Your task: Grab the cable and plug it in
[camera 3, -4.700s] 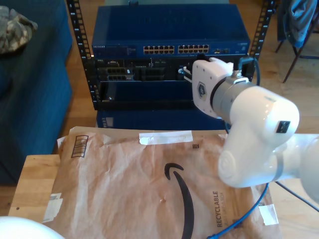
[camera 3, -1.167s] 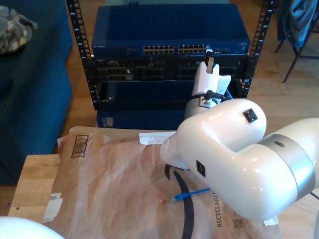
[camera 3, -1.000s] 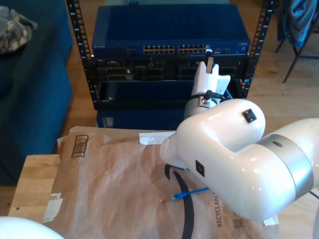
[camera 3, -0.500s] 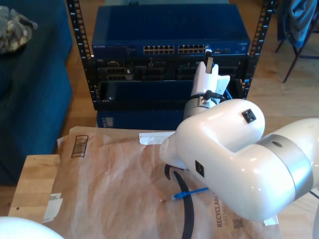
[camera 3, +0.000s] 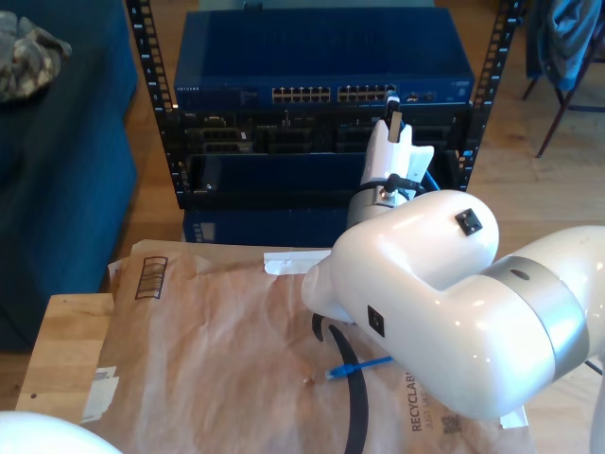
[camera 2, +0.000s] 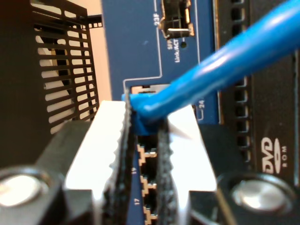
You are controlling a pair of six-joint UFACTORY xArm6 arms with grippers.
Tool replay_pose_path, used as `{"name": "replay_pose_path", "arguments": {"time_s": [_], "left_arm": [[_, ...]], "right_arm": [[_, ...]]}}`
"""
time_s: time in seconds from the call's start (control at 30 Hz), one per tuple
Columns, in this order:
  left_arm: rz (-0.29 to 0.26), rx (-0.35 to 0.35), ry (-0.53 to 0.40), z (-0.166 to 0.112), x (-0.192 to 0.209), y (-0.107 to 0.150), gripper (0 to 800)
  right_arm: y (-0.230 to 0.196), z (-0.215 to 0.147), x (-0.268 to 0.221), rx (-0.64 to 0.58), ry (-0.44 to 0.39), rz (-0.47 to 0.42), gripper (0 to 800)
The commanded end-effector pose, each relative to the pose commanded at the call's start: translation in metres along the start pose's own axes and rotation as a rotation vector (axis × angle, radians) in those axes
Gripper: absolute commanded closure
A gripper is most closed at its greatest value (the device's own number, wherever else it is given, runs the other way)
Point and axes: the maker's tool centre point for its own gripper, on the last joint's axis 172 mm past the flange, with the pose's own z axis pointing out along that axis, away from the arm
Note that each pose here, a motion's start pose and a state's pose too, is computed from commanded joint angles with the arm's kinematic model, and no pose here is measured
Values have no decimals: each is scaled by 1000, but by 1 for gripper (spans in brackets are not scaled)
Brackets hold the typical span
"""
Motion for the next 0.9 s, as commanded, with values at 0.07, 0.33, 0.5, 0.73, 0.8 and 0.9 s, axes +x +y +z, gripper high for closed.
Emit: {"name": "replay_pose_path", "arguments": {"time_s": [0.07,0.33,0.5,0.73,0.8,0.9], "left_arm": [[-1,-1,0,0,0,0,0],[2,0,0,0,0,0,0],[0,-1,0,0,0,0,0],[2,0,0,0,0,0,0],[2,0,0,0,0,0,0],[2,0,0,0,0,0,0]], "right_arm": [[-1,0,0,1,0,1,800],[-6,8,-6,22,-2,19,800],[1,7,-4,13,0,10,800],[0,12,4,16,13,12,800],[1,11,4,14,13,11,800],[0,12,4,16,13,12,800]]}}
